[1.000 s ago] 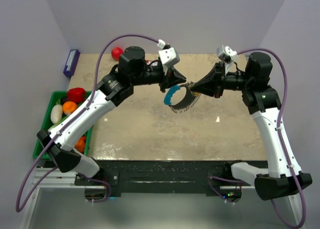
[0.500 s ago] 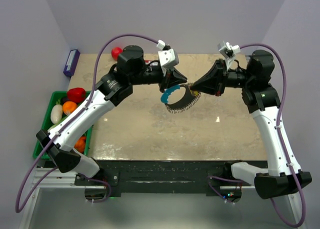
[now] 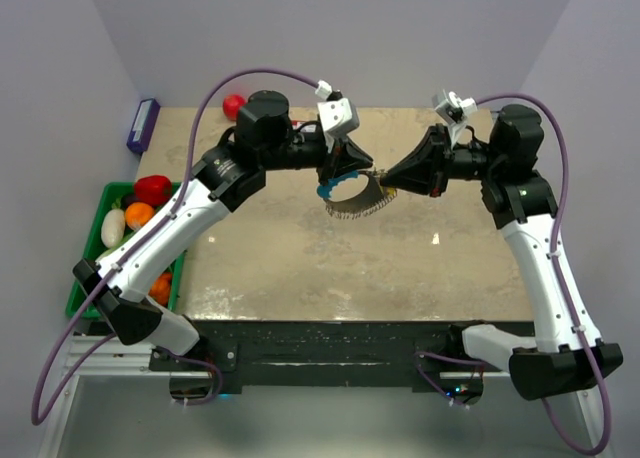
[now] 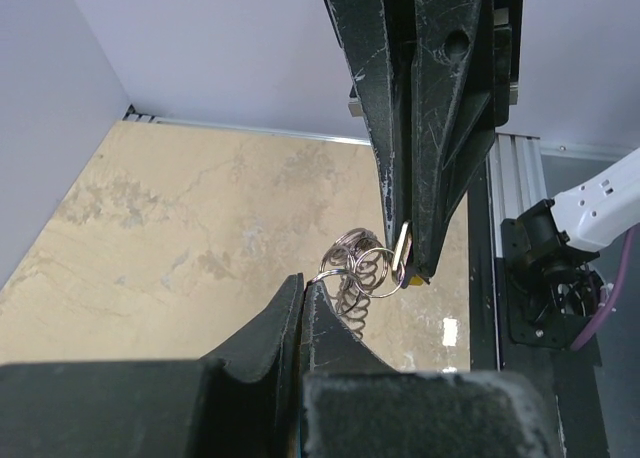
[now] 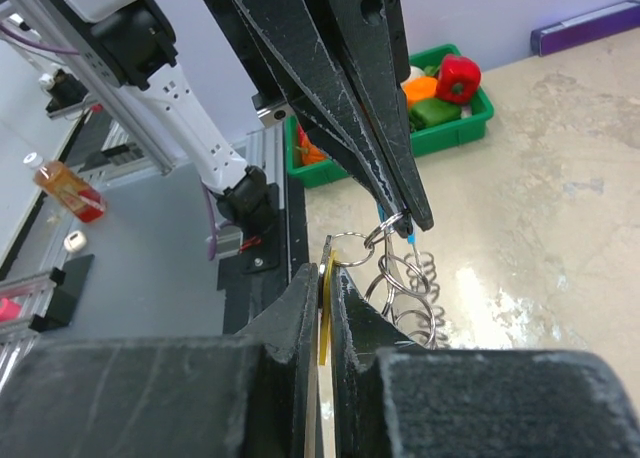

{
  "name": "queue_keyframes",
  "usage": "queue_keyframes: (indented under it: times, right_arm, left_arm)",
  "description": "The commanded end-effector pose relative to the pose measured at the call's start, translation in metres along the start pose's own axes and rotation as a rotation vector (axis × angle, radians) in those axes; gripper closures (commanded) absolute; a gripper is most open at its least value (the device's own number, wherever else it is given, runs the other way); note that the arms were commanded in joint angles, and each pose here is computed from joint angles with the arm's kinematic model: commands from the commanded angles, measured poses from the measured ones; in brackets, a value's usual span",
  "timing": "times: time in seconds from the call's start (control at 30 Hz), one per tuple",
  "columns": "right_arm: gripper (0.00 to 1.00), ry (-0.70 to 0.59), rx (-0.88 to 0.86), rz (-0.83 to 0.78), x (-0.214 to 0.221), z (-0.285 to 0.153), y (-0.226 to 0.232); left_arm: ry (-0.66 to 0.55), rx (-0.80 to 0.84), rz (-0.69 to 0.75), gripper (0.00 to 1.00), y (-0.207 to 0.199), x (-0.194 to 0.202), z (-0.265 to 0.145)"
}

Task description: Remove the keys from the keyring

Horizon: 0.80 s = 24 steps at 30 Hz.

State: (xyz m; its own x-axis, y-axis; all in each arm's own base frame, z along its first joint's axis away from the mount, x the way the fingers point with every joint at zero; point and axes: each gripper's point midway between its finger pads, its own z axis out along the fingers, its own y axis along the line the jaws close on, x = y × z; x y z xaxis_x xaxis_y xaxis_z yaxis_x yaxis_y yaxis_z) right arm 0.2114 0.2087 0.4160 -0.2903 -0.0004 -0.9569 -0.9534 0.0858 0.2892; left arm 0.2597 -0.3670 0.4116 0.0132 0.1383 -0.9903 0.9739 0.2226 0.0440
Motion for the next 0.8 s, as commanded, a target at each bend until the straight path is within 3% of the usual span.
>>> queue_keyframes:
  times: [0.0,0.13,0.2,0.3,0.47,0.77]
  right_arm:
    - [1.0,0.022,-0.159,-0.087,0.0,-0.009,0.055]
    - [1.0,0.046,-0.065,-0.081,0.015,-0.008,0.041]
    - [1.0,0.091,-0.03,-0.172,0.026,-0.002,0.036]
    - [1.0,0.133,0.028,-0.139,0.044,0.003,0.028]
    - [1.0,0.146,0.122,-0.217,0.042,0.002,0.017]
    - [1.0,0.135,0.283,-0.184,0.049,0.006,-0.022]
  left_arm:
    - [0.015,-0.191,0.012,1.0,0.048,0.0,-0.008]
    - [0.011,-0.198,0.007,1.0,0.048,-0.002,-0.009]
    - [0.009,-0.205,-0.004,1.0,0.049,-0.003,-0.009]
    - [0.004,-0.217,-0.025,1.0,0.05,-0.004,-0.009]
    - [-0.001,-0.243,-0.054,1.0,0.055,-0.006,-0.008]
    - [-0.017,-0.244,-0.115,1.0,0.054,-0.01,-0.005]
